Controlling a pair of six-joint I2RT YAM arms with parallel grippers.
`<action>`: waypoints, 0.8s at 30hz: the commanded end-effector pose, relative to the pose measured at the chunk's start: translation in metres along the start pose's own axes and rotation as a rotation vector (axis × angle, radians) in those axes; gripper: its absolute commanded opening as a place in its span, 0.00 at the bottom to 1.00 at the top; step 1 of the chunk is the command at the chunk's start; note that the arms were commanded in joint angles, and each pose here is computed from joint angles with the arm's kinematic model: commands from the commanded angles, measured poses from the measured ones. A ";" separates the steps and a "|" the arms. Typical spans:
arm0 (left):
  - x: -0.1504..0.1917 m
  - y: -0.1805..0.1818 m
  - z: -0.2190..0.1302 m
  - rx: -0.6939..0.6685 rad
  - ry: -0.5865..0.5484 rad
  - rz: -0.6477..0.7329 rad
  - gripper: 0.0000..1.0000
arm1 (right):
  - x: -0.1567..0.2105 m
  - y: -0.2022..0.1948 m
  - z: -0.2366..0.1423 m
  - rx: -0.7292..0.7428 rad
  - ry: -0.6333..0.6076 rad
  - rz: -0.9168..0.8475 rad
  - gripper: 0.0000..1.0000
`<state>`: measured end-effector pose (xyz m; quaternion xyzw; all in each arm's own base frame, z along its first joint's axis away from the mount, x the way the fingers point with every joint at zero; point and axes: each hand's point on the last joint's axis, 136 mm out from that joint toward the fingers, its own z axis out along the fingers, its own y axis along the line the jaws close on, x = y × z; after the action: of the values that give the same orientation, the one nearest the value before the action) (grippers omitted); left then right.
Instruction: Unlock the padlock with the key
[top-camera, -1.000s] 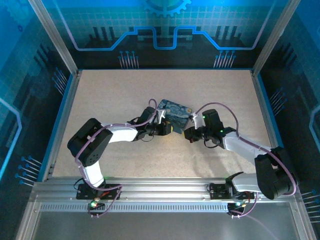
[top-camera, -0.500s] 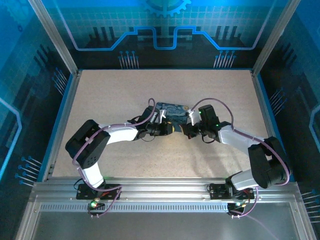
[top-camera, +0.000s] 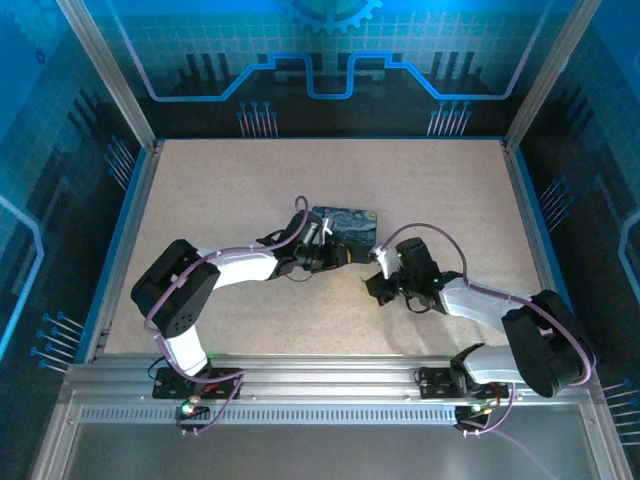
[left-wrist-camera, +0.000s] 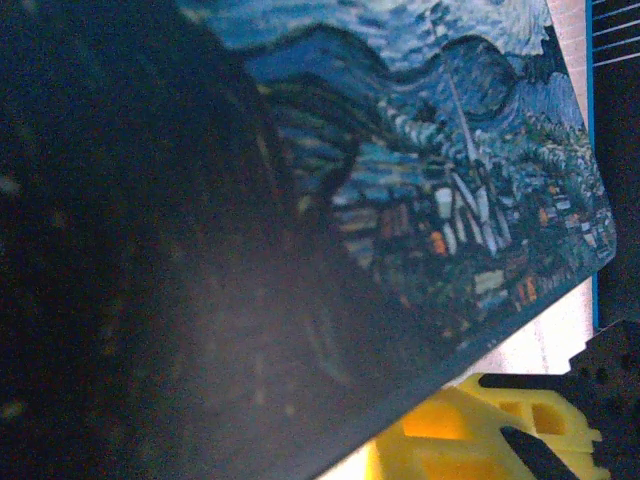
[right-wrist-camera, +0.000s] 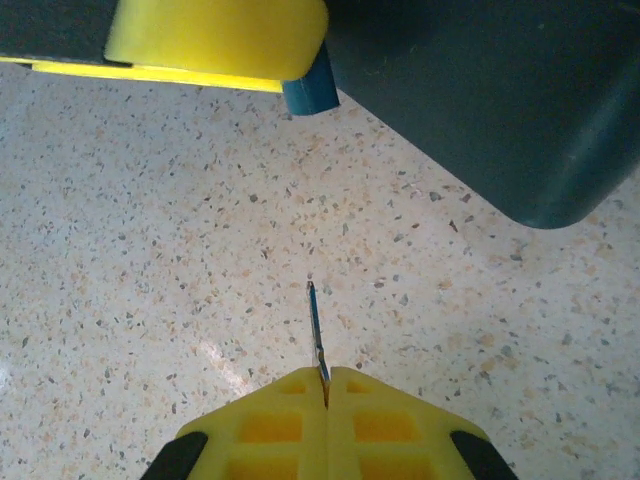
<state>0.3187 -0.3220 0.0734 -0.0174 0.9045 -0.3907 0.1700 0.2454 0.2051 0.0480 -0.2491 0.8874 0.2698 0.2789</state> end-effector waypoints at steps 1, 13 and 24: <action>-0.010 -0.031 -0.012 0.073 -0.018 -0.001 0.08 | -0.015 0.003 0.005 -0.001 -0.063 -0.032 0.00; -0.011 -0.032 -0.013 0.068 -0.020 0.004 0.07 | -0.033 0.001 0.024 -0.002 -0.116 -0.066 0.00; -0.011 -0.030 -0.012 0.064 -0.023 0.003 0.07 | -0.042 -0.001 0.032 -0.002 -0.144 -0.076 0.00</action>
<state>0.3182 -0.3240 0.0750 -0.0266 0.9046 -0.3925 0.1641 0.2779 0.2257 0.0397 -0.2567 0.8680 0.2707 0.3277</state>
